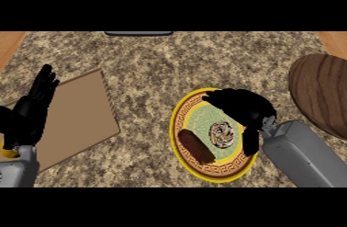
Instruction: Pick the cupcake from the plate and place it in the bowl
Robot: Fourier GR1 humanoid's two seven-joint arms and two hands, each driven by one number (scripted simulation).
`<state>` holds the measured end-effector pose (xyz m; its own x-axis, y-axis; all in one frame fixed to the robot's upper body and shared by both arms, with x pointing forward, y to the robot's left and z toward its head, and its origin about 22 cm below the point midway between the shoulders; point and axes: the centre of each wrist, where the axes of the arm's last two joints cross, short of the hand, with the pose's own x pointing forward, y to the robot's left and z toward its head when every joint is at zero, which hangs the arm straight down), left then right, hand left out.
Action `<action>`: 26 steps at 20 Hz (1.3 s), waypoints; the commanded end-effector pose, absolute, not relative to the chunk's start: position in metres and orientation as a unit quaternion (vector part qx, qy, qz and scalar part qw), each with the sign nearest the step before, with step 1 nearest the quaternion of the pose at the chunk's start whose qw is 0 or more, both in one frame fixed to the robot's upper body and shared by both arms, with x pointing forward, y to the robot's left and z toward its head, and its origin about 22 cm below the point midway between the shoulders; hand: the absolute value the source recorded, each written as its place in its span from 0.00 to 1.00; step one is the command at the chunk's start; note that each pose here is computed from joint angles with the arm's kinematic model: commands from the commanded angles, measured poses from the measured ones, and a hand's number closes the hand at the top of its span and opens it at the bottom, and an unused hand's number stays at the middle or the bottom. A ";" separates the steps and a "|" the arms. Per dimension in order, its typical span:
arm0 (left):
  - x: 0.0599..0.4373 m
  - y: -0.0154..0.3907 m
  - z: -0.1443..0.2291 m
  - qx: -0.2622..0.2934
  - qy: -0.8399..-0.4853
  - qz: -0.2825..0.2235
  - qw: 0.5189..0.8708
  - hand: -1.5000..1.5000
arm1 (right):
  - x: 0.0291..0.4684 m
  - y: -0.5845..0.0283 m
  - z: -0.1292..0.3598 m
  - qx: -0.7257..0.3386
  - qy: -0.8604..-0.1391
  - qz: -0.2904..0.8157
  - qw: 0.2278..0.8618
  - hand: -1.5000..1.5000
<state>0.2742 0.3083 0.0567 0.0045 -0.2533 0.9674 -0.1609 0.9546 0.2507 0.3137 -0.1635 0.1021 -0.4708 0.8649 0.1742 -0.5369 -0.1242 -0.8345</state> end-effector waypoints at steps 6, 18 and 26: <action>0.278 0.297 0.073 0.145 -0.704 -0.036 0.695 0.50 | 0.308 -0.164 0.065 -0.173 -0.419 0.746 0.488 0.00; 0.275 0.295 0.059 0.148 -0.702 -0.040 0.695 0.50 | 0.308 -0.163 0.043 -0.183 -0.424 0.737 0.493 0.00; 0.280 0.321 0.063 0.150 -0.701 -0.034 0.696 0.50 | 0.310 -0.156 0.020 -0.131 -0.436 0.741 0.493 1.00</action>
<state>0.2787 0.3063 0.0565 0.0082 -0.2577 0.9662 -0.1617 0.9532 0.2556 0.3151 -0.1466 0.0341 -0.4549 0.8708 0.1864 -0.5937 -0.1405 -0.7923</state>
